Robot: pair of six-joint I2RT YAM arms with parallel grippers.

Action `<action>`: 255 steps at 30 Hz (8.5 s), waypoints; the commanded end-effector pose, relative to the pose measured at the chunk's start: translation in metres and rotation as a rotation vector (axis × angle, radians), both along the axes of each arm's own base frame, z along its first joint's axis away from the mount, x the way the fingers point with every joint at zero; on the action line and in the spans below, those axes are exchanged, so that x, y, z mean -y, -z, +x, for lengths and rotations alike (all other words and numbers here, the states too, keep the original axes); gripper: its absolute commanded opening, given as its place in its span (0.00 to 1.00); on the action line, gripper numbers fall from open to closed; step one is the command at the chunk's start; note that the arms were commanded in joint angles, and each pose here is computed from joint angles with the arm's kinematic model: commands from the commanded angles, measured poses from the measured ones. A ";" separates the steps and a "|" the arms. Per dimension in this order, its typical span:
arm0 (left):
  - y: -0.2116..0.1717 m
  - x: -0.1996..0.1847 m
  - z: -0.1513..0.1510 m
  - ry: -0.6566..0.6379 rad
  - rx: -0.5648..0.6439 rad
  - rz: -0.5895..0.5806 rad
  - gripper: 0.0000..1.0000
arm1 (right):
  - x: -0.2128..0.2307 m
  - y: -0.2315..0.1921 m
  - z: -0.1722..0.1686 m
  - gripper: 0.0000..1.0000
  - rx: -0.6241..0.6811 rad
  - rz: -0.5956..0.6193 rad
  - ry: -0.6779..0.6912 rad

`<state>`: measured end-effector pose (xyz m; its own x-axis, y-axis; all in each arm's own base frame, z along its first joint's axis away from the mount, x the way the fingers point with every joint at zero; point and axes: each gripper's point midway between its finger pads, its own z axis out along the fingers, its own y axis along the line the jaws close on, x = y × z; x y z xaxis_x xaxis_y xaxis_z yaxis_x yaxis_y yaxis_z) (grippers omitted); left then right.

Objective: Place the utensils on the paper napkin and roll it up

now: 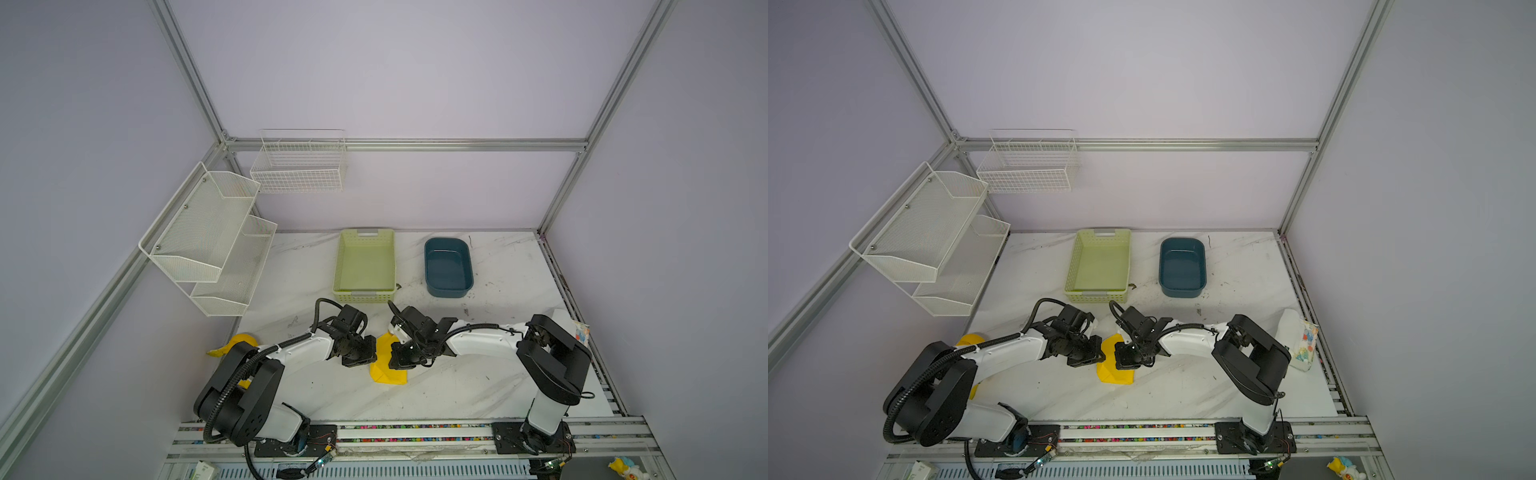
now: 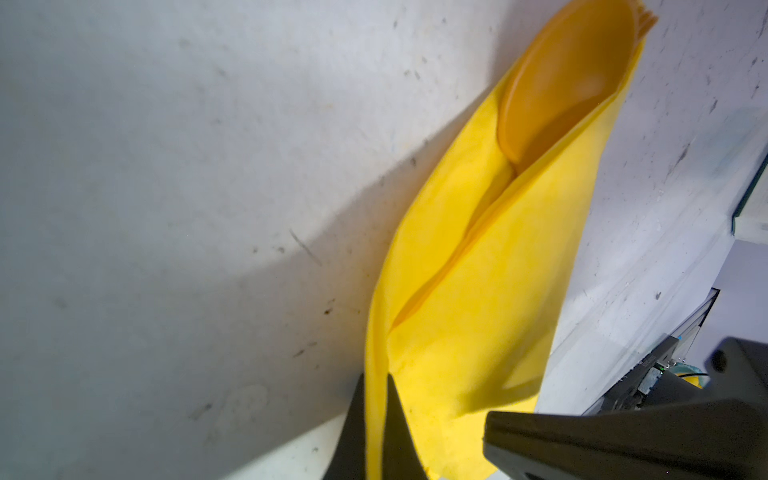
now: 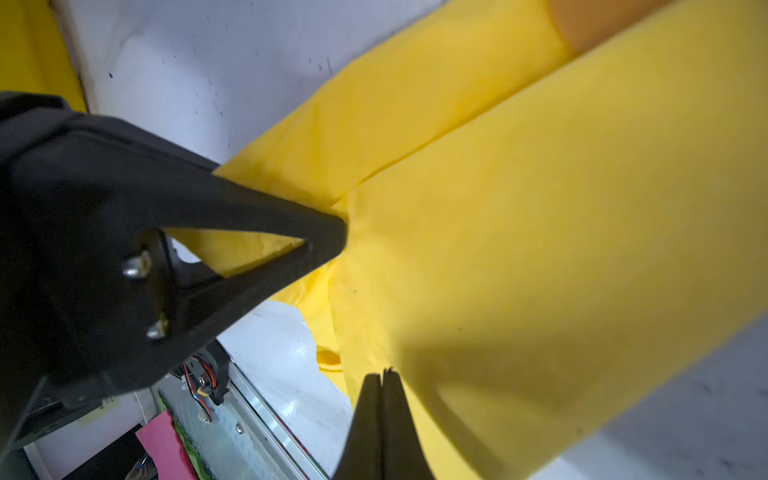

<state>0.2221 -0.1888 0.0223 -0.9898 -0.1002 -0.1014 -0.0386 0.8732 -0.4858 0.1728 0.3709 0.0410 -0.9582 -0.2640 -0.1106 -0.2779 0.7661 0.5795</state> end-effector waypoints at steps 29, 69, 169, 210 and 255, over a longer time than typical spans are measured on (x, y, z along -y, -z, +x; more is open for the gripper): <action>-0.074 0.027 0.021 0.012 0.113 -0.122 0.03 | 0.006 0.032 -0.006 0.05 -0.024 -0.053 -0.015; -0.039 0.052 0.015 0.087 0.000 -0.073 0.03 | 0.009 -0.003 -0.020 0.05 -0.055 0.085 0.029; -0.071 0.098 0.022 0.158 0.009 -0.190 0.03 | 0.036 0.009 0.036 0.15 -0.161 0.329 0.255; -0.013 0.093 0.003 0.151 -0.104 -0.130 0.21 | 0.062 -0.017 0.045 0.21 -0.038 0.201 0.309; -0.024 0.108 0.008 0.081 -0.085 -0.279 0.55 | 0.064 -0.062 0.056 0.63 0.446 0.149 0.421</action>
<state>0.2493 -0.2992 0.0526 -0.9971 -0.0640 -0.0402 -0.0171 0.7093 -0.7047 0.2016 0.3135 0.0899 -0.9049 0.1181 -0.4089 -0.1926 0.7431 0.6409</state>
